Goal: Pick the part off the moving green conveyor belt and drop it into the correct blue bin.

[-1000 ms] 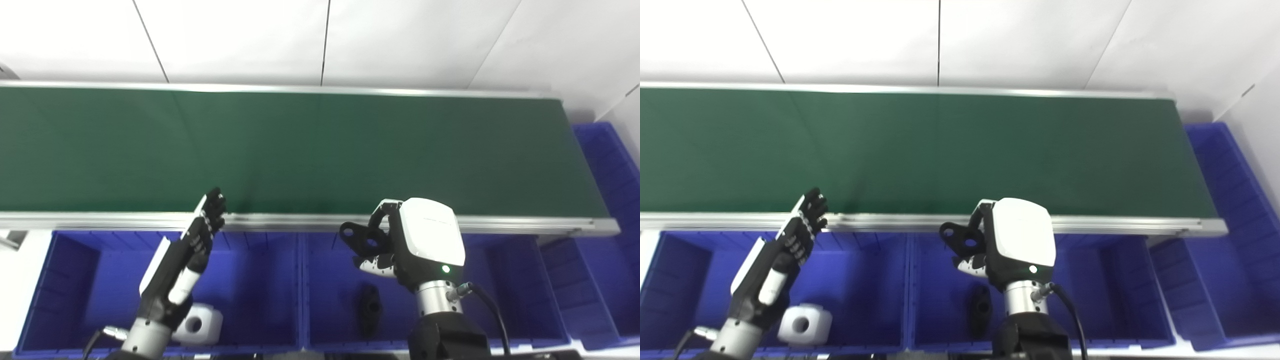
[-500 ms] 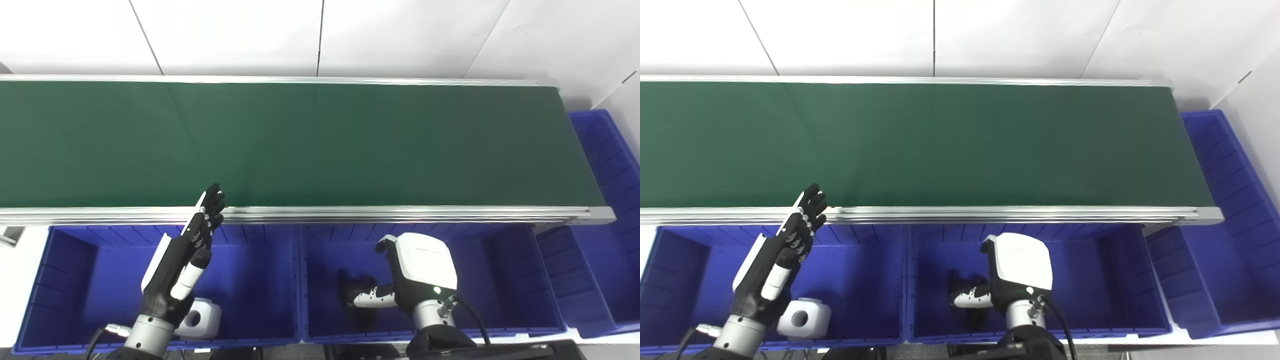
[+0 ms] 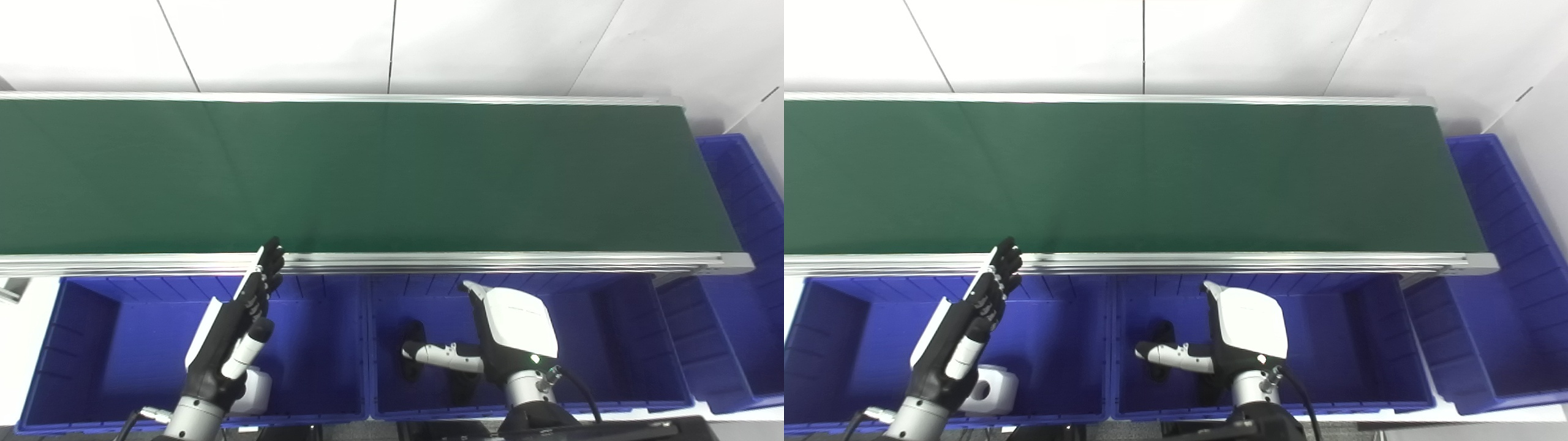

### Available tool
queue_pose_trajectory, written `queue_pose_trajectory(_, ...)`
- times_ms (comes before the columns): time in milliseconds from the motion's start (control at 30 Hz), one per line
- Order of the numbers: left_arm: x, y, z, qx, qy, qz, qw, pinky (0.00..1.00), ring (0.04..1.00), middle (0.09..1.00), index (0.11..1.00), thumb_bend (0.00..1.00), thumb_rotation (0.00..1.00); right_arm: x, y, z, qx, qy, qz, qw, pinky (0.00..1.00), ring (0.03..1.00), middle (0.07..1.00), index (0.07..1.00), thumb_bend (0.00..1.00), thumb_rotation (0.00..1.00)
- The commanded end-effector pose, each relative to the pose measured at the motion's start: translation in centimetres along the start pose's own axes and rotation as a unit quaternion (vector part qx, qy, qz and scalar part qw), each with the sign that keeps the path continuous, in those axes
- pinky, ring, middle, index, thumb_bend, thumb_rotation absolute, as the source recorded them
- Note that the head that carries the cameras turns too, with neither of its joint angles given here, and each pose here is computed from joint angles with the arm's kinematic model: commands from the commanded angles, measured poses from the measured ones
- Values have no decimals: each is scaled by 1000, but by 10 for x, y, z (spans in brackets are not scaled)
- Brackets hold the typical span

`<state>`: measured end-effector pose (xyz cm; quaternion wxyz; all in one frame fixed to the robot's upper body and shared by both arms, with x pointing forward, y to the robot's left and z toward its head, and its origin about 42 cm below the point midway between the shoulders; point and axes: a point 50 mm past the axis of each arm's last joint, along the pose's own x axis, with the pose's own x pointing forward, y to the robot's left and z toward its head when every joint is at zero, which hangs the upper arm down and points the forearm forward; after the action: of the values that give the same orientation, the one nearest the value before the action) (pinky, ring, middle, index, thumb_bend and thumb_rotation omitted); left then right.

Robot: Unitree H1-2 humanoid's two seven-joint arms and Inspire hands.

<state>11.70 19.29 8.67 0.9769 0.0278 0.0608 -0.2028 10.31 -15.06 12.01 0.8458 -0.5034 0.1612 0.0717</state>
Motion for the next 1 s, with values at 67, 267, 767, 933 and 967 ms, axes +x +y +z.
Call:
queue_pose_trajectory(67, -3, -4, -2, 6, -26, 1, 1000, 962, 1000, 1000, 1000, 903, 888, -30, 0, 35, 293, -62, -23, 954, 528, 637, 712, 777, 786, 941)
queue_pose_trajectory(267, -3, -9, -14, 5, -18, 2, 1000, 953, 995, 1000, 1000, 935, 856, -44, 28, 48, 500, -85, -5, 862, 663, 732, 804, 827, 723, 972)
queue_pose_trajectory(767, 3, -24, -35, 3, -13, -4, 1000, 923, 983, 1000, 1000, 914, 814, -20, 79, -15, 520, -158, -31, 839, 816, 854, 889, 913, 833, 1000)
queue_pose_trajectory(933, 3, -26, -41, -3, -11, 1, 1000, 928, 988, 1000, 1000, 929, 809, -18, 87, -21, 512, -154, -22, 845, 801, 846, 888, 917, 803, 1000)
queue_pose_trajectory(967, 3, -26, -41, -2, -14, 1, 1000, 927, 987, 1000, 1000, 921, 811, -18, 87, -21, 509, -154, -21, 847, 792, 840, 885, 916, 806, 1000)
